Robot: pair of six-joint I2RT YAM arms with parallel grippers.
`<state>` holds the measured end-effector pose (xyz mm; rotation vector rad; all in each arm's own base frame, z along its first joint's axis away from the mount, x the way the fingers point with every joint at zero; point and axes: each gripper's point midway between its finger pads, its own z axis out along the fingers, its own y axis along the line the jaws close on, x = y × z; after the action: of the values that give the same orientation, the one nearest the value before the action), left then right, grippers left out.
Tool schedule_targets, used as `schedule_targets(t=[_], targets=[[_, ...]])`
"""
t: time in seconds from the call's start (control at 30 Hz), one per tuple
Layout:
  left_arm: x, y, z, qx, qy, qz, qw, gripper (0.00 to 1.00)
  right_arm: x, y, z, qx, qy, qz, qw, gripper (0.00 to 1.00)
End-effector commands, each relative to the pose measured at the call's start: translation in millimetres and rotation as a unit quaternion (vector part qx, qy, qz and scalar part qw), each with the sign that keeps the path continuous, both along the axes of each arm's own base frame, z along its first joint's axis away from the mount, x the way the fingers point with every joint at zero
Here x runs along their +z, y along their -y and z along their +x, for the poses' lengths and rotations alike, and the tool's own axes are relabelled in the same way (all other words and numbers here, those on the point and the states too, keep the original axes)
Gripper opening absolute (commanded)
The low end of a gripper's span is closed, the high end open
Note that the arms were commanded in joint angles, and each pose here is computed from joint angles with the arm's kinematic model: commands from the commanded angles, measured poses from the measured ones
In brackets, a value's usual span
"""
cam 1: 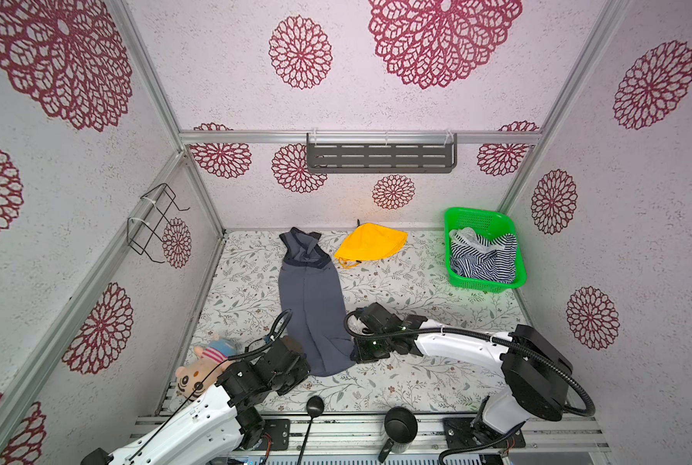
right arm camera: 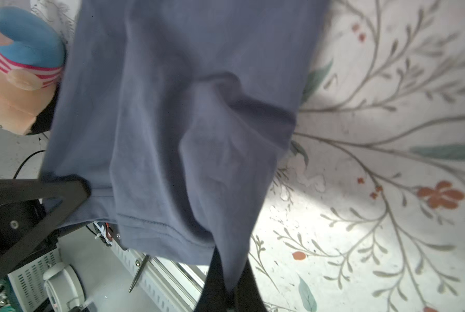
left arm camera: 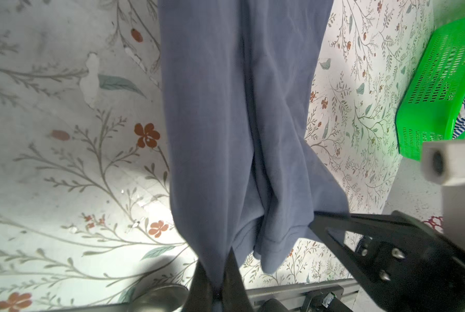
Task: Fold and stack tank tops
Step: Fold the tank top at the center of the table.
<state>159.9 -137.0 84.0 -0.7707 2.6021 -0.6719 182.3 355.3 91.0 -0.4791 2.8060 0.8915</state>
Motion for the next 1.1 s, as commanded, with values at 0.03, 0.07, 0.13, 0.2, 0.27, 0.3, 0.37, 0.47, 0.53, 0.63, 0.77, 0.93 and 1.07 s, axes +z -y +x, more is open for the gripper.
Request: schedule_targets(t=[0.03,0.07,0.13,0.2,0.27,0.3,0.37,0.47,0.53,0.63,0.77,0.93,1.07], targets=[[13,-13,38,0.010,0.044,0.020,0.999,0.00,9,-6,43,0.040,0.078,-0.045,0.995,0.00],[16,-15,48,0.009,0.050,0.021,0.998,0.00,11,-10,53,0.045,0.084,-0.048,0.994,0.00],[22,-23,67,0.014,0.062,0.030,0.998,0.00,11,-17,70,0.047,0.092,-0.045,0.994,0.00],[25,-29,86,0.017,0.070,0.026,0.997,0.00,11,-25,89,0.048,0.095,-0.034,0.994,0.00],[26,-37,106,0.021,0.077,0.027,0.996,0.00,10,-31,107,0.045,0.094,-0.031,0.994,0.00],[27,-40,114,0.020,0.079,0.028,0.996,0.00,11,-33,115,0.043,0.097,-0.029,0.994,0.00],[30,-45,132,0.018,0.084,0.032,0.996,0.00,12,-37,134,0.038,0.104,-0.027,0.993,0.00],[32,-51,156,0.009,0.086,0.038,0.996,0.00,8,-43,155,0.041,0.109,-0.029,0.993,0.00],[32,-55,169,0.003,0.083,0.041,0.996,0.00,5,-47,165,0.043,0.112,-0.032,0.992,0.00],[33,-61,187,0.003,0.086,0.044,0.995,0.00,3,-50,180,0.040,0.119,-0.034,0.991,0.00],[29,-71,206,0.007,0.086,0.040,0.995,0.00,4,-52,203,0.028,0.139,-0.043,0.989,0.01],[23,-76,230,0.003,0.087,0.029,0.996,0.35,13,-63,230,0.029,0.178,-0.039,0.983,0.45],[57,-91,247,0.015,0.130,0.052,0.990,0.74,49,-55,248,0.008,0.233,-0.039,0.972,0.60]])
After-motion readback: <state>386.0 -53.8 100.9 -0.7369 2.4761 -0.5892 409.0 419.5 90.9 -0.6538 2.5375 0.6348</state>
